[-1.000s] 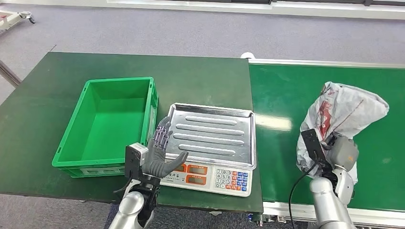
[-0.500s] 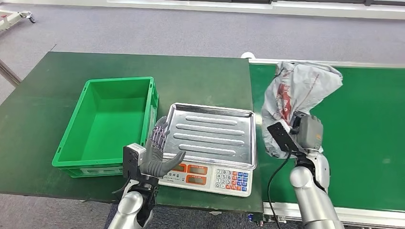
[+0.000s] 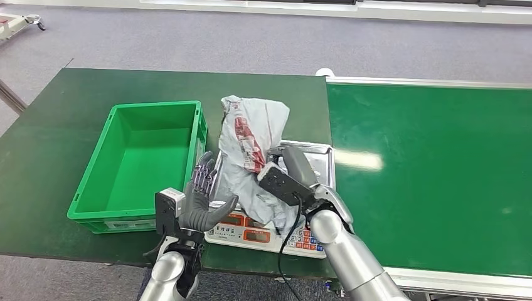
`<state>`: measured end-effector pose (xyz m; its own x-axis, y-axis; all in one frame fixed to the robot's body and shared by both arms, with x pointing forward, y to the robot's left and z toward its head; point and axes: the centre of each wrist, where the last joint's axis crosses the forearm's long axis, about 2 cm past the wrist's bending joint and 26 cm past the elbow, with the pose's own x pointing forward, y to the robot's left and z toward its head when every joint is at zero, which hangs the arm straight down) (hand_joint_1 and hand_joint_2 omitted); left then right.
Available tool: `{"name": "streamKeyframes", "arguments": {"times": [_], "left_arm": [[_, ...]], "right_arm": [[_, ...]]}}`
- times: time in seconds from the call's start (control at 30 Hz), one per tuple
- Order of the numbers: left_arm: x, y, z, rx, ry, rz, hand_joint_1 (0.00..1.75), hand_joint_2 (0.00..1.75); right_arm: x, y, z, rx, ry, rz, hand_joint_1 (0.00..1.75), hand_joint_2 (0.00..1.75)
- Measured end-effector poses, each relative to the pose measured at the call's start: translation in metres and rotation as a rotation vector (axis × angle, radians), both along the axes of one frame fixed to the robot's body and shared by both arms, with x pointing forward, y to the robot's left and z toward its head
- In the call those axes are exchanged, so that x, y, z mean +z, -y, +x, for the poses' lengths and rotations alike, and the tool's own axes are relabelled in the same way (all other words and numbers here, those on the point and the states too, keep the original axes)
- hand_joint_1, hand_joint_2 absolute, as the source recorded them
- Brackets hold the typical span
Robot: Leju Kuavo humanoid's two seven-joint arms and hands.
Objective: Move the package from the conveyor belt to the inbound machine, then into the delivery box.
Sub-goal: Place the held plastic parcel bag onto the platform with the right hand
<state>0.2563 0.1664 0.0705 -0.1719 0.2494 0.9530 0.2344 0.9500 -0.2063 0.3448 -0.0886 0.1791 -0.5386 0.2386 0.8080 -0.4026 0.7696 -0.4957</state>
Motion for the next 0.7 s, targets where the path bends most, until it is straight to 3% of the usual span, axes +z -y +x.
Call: {"name": "streamKeyframes", "arguments": {"times": [0.07,0.2,0.43,0.63,0.7], "left_arm": [[0.001,-0.001,0.002,0.003,0.001,0.000,0.00,1.75],[0.002,-0.002,0.003,0.008,0.002,0.000,0.00,1.75],[0.004,-0.003,0.003,0.024,0.006,0.022,0.00,1.75],[0.006,-0.006,-0.004,0.066,0.027,0.072,0.00,1.75],[0.006,-0.007,-0.006,0.074,0.032,0.080,0.87,1.75]], "right_arm": [[0.009,-0.009,0.003,0.048,-0.007,0.017,1.75,1.75],[0.019,-0.018,0.006,0.082,0.007,0.012,0.00,1.75],[0.017,-0.018,0.006,0.058,-0.006,0.060,0.00,1.75],[-0.014,0.004,-0.002,0.006,-0.089,0.183,0.00,1.75],[-0.024,0.013,-0.005,-0.016,-0.114,0.212,0.00,1.75]]}}
